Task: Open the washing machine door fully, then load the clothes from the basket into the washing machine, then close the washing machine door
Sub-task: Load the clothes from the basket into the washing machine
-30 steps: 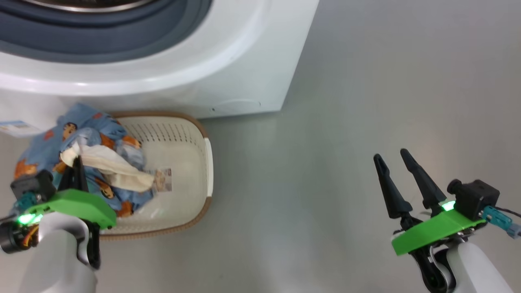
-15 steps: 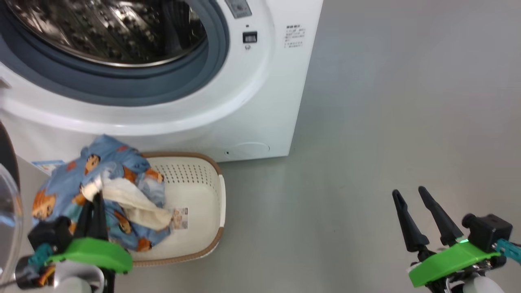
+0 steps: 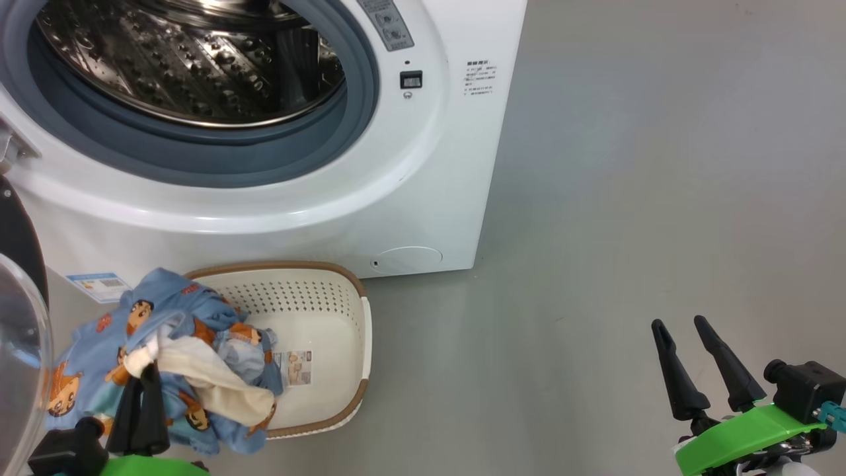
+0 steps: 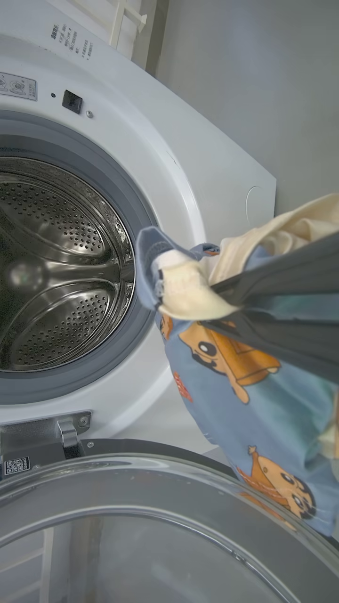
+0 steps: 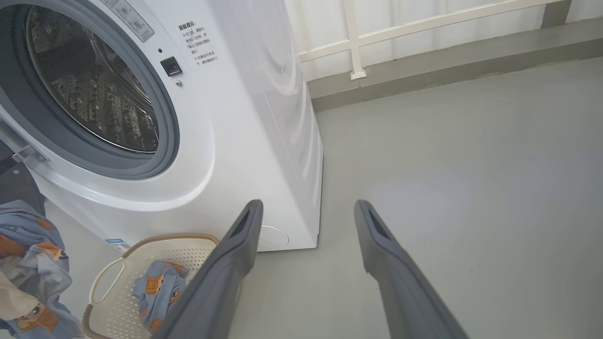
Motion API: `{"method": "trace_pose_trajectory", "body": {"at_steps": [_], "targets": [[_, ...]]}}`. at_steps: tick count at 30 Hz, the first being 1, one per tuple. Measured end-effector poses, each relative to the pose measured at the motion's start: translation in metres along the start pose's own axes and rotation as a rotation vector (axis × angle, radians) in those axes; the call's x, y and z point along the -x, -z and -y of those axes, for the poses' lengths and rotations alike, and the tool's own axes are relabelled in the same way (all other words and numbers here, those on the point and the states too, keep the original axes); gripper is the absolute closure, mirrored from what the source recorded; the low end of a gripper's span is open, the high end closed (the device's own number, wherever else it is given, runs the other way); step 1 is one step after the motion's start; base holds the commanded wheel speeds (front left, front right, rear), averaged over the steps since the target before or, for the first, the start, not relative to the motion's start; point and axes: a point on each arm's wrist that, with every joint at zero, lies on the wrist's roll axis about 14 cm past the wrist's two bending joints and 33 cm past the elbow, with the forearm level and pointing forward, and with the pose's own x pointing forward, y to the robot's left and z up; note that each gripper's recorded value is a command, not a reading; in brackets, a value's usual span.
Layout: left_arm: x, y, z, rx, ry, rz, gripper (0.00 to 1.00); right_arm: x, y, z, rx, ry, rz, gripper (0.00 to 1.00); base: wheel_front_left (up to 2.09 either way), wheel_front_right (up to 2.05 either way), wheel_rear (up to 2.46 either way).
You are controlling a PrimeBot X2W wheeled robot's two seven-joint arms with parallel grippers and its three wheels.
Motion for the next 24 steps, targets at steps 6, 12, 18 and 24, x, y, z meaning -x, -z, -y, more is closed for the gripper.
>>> {"method": "trace_pose_trajectory", "body": {"at_steps": [6,12,18,24], "targets": [[-0.004,-0.008,0.007,0.024,0.011,0.028,1.0,-0.002,0.002,0.002,-0.003,0.009,-0.005,0.0,0.0,0.0,0.0],[-0.026,-0.018,0.02,0.04,0.045,0.064,1.0,-0.004,0.01,0.003,-0.016,0.019,-0.023,0.0,0.0,0.0,0.0],[-0.075,-0.058,0.046,0.057,0.124,0.182,1.0,-0.004,0.02,0.009,-0.019,0.042,-0.052,0.0,0.0,0.0,0.0],[-0.137,-0.091,0.066,0.059,0.18,0.255,1.0,-0.017,0.027,0.006,-0.034,0.045,-0.06,0.0,0.0,0.0,0.0]]}}
